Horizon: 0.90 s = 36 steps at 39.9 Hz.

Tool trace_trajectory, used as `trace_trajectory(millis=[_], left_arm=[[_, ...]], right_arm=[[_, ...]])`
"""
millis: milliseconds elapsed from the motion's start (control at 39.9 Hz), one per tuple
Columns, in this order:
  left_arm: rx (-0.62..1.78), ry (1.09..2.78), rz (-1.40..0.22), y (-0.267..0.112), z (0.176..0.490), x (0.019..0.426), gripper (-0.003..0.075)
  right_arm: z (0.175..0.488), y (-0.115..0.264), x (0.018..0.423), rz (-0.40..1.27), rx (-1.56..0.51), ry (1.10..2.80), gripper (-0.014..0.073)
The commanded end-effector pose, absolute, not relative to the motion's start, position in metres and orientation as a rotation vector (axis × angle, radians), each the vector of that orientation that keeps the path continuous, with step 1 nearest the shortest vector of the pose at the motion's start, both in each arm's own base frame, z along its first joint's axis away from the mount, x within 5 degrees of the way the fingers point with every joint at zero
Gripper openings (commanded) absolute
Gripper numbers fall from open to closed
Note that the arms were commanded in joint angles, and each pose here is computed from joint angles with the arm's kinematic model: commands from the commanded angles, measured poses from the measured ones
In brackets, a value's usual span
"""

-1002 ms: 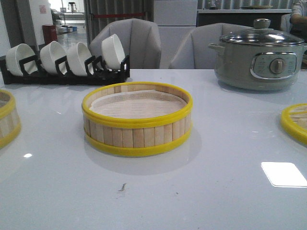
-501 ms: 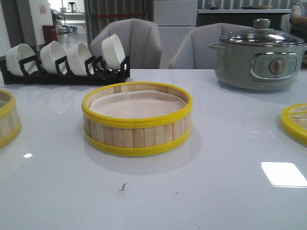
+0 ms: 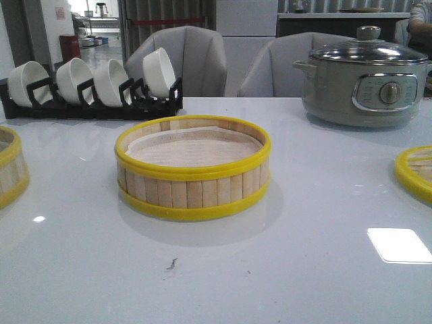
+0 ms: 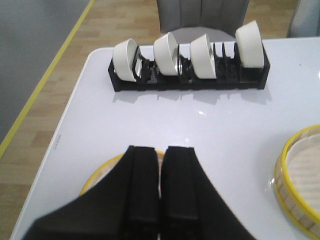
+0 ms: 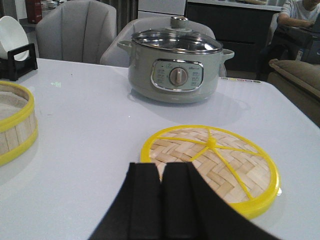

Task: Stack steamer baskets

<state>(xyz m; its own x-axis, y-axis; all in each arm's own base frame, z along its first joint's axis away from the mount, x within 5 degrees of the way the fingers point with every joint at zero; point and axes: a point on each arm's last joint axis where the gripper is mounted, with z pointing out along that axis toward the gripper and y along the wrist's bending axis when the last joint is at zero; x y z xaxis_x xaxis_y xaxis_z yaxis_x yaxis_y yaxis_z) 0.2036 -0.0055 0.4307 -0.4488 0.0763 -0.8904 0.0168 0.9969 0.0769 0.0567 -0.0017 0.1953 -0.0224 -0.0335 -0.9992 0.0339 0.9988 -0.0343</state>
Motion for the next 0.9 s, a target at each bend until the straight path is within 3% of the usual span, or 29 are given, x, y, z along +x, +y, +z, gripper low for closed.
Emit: trace_trajectory(millis=[0,877], left_arm=[[0.096,1.992,0.096,-0.005,0.4449,0.2045,0.0088],[0.112,1.953,0.108,-0.0053,0.4471,0.2089,0.0088]], right_arm=[[0.2091,-0.0026,0.0542,-0.077,0.003,1.475,0.0031],[0.2091,-0.0026,0.0542,-0.077,0.003,1.475,0.0031]])
